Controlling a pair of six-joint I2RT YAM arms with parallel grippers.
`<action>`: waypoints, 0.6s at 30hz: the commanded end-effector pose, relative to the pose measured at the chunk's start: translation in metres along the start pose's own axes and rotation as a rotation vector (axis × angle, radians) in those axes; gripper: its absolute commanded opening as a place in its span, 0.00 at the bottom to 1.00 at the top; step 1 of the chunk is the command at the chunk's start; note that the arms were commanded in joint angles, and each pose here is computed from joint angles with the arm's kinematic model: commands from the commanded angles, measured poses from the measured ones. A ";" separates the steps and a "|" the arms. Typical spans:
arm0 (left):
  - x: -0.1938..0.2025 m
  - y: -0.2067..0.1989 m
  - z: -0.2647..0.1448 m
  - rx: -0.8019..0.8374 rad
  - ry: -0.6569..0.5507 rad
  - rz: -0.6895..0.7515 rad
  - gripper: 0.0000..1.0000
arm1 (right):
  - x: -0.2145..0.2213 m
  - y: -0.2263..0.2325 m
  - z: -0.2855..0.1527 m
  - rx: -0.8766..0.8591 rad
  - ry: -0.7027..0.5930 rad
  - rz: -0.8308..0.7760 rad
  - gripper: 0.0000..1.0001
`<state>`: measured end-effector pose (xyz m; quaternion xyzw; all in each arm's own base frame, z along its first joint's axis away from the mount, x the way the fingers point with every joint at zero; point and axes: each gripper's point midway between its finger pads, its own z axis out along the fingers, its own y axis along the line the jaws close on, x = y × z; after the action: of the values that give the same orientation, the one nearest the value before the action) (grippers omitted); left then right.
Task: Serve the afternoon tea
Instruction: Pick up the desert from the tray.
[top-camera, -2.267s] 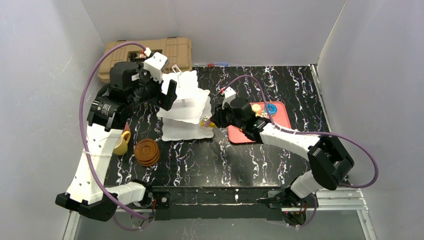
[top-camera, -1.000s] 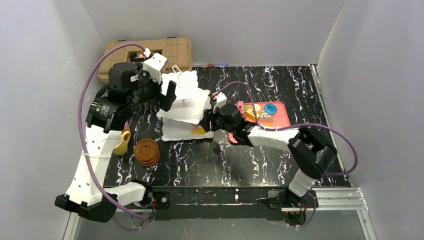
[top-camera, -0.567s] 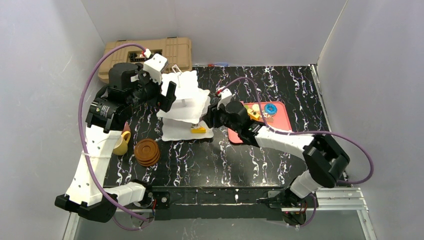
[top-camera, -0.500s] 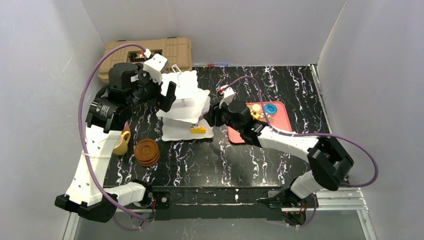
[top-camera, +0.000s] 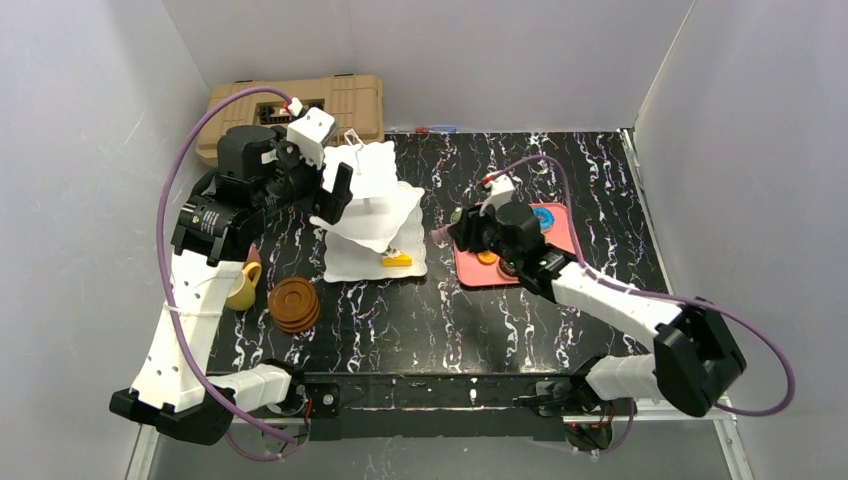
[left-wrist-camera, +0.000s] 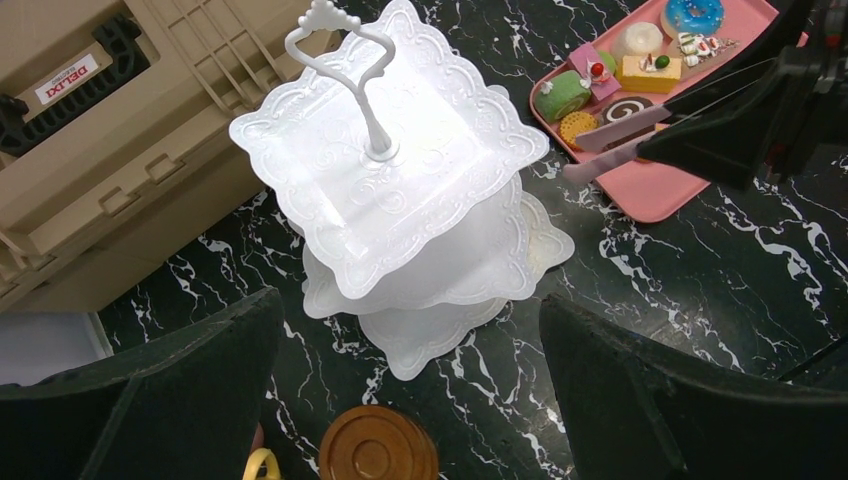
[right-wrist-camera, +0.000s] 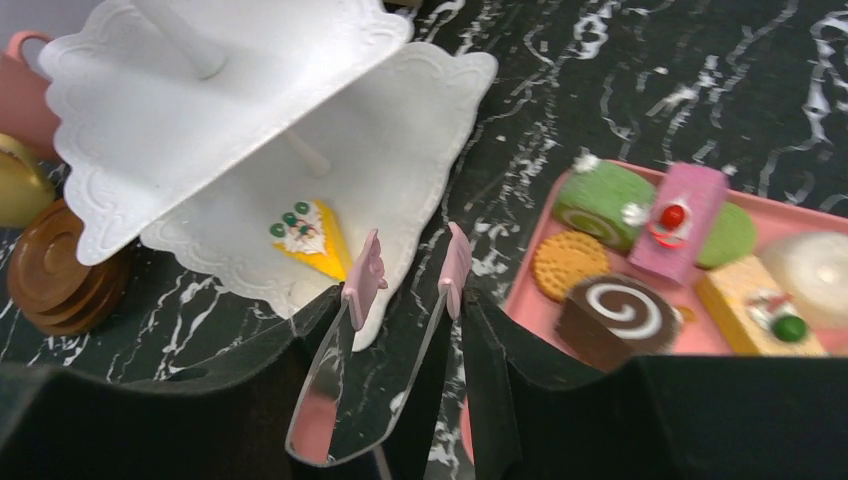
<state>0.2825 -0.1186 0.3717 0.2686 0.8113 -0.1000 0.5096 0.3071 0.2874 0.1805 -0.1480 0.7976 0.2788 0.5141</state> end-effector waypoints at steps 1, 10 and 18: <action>-0.011 -0.002 -0.016 0.006 -0.048 0.005 0.98 | -0.009 -0.037 -0.027 0.111 -0.032 -0.001 0.52; -0.014 -0.005 -0.014 0.025 -0.050 -0.007 0.98 | -0.006 -0.086 -0.058 0.278 -0.014 0.001 0.52; -0.014 -0.004 -0.015 0.021 -0.052 -0.005 0.98 | 0.001 -0.103 -0.054 0.327 0.008 0.011 0.52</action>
<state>0.2805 -0.1222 0.3749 0.2717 0.8077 -0.1106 0.5115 0.3146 0.1802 0.1703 -0.0660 0.8349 0.1638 0.5213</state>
